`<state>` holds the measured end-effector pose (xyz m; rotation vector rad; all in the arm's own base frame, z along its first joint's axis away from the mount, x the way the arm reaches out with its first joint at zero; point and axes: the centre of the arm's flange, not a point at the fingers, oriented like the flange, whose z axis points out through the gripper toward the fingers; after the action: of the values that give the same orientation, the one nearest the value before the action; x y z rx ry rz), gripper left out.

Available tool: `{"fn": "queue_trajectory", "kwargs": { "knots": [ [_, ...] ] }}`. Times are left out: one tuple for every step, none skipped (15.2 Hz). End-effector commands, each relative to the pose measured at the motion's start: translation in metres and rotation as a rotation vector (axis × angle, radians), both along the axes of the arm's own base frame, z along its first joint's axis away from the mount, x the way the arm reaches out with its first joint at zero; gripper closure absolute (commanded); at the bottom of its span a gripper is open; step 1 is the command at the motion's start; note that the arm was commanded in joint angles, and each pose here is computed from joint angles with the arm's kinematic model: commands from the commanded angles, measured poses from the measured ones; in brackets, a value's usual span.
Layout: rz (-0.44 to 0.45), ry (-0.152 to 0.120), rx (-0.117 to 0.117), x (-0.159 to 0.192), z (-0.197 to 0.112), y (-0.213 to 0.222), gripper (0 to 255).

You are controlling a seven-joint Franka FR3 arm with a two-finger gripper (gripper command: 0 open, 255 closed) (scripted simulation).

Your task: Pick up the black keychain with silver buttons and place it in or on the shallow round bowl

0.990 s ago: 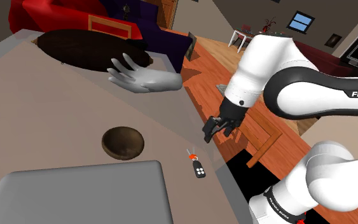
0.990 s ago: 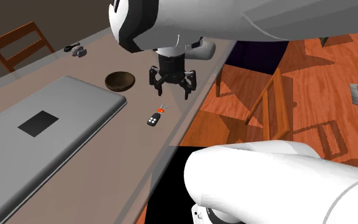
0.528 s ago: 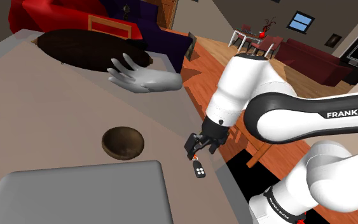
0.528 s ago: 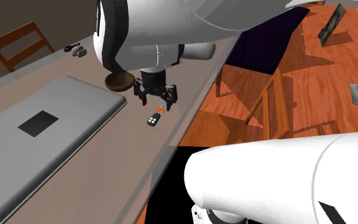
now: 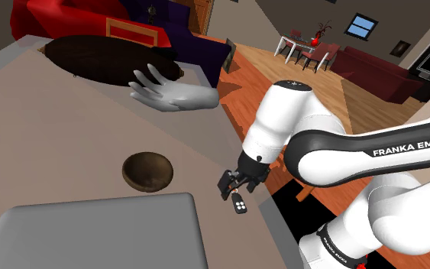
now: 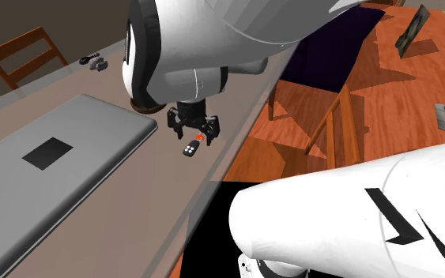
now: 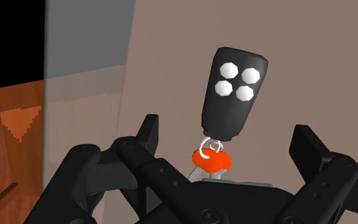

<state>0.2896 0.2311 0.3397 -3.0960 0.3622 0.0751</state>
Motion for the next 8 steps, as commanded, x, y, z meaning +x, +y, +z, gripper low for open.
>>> {"fn": "queue_trajectory", "kwargs": {
  "knots": [
    [0.000,0.000,0.000,0.0003,-0.0012,0.0003,0],
    [0.000,0.000,0.000,0.0003,-0.0012,0.0003,0],
    [0.000,0.000,0.000,0.0003,-0.0012,0.0003,0],
    [0.000,0.000,0.000,0.0003,-0.0012,0.0003,0],
    [0.000,0.000,0.000,0.0002,-0.0011,0.0003,0],
    [0.000,0.000,0.000,0.0002,-0.0011,0.0003,0],
    [0.000,0.000,0.000,0.0002,-0.0011,0.0003,255],
    [0.000,0.000,0.000,0.0002,-0.0011,0.0003,255]
  ]
}}
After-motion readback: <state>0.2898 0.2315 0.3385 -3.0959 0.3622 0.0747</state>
